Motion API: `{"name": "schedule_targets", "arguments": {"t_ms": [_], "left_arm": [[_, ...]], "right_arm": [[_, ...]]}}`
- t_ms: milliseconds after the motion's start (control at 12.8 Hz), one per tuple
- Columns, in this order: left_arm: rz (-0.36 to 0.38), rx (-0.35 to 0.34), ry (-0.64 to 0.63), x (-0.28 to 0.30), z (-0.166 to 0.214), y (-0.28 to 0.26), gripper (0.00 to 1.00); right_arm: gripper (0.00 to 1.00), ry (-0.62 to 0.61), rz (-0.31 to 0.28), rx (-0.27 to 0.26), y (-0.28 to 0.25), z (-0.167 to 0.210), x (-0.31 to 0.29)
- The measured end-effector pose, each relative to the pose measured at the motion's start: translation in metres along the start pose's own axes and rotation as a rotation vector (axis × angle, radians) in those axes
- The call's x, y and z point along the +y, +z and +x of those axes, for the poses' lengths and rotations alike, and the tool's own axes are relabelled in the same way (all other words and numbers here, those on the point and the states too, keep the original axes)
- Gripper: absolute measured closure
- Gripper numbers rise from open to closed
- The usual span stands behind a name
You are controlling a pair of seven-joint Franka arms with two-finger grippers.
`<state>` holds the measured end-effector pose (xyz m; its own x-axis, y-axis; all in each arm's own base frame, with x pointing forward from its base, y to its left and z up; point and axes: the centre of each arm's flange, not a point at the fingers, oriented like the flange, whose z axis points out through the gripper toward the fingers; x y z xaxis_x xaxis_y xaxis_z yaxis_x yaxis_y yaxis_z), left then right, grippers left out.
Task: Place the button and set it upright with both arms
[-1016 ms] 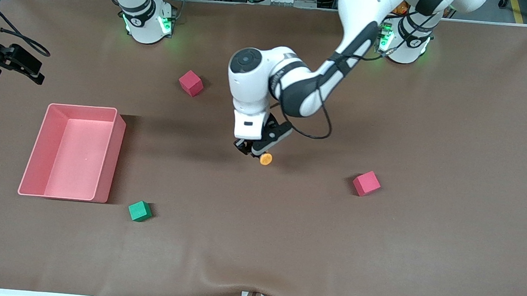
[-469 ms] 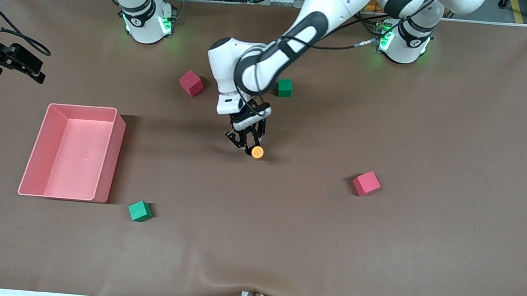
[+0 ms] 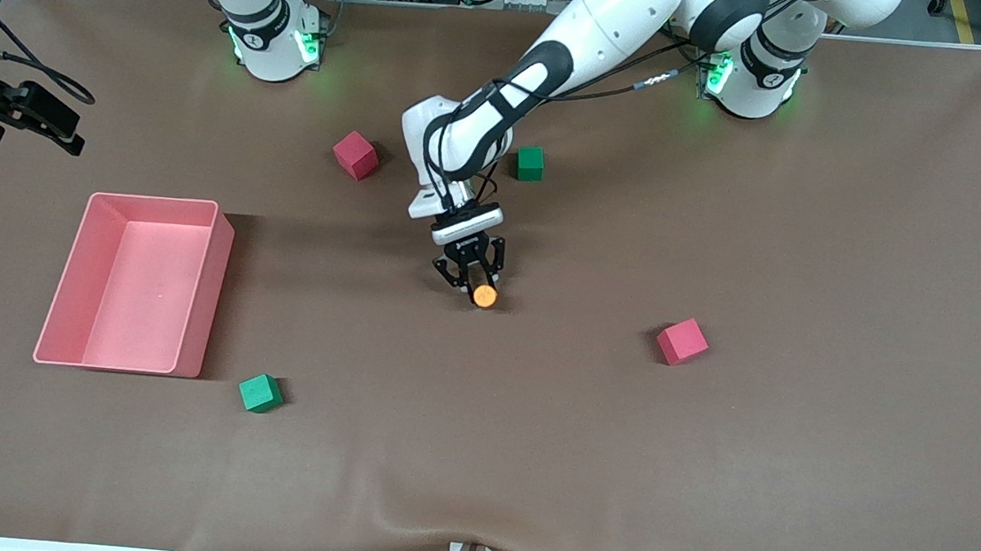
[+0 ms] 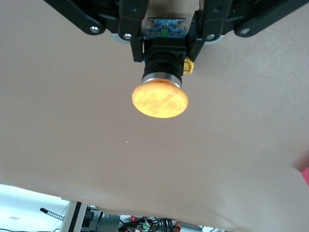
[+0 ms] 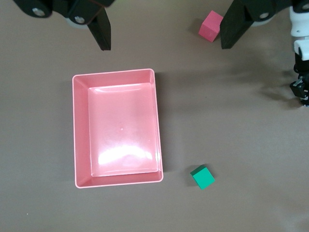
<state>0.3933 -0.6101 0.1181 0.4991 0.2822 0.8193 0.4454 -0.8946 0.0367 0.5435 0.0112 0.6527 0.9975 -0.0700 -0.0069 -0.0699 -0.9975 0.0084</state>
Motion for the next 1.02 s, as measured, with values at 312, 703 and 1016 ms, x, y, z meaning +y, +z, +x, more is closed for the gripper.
{"name": "schedule_targets", "arguments": {"t_ms": [312, 703, 1016], "left_arm": [[0.001, 0.030, -0.011, -0.002, -0.013, -0.015, 0.42], [0.047, 0.006, -0.044, -0.001, -0.026, -0.054, 0.22], [0.061, -0.165, -0.128, 0.019, 0.026, -0.142, 0.22]], "right_arm": [[0.00, 0.000, 0.000, -0.002, 0.000, 0.000, 0.000], [0.00, 0.000, 0.004, -0.004, 0.000, 0.000, 0.000], [0.00, 0.001, 0.007, -0.006, 0.001, 0.000, 0.000]]}}
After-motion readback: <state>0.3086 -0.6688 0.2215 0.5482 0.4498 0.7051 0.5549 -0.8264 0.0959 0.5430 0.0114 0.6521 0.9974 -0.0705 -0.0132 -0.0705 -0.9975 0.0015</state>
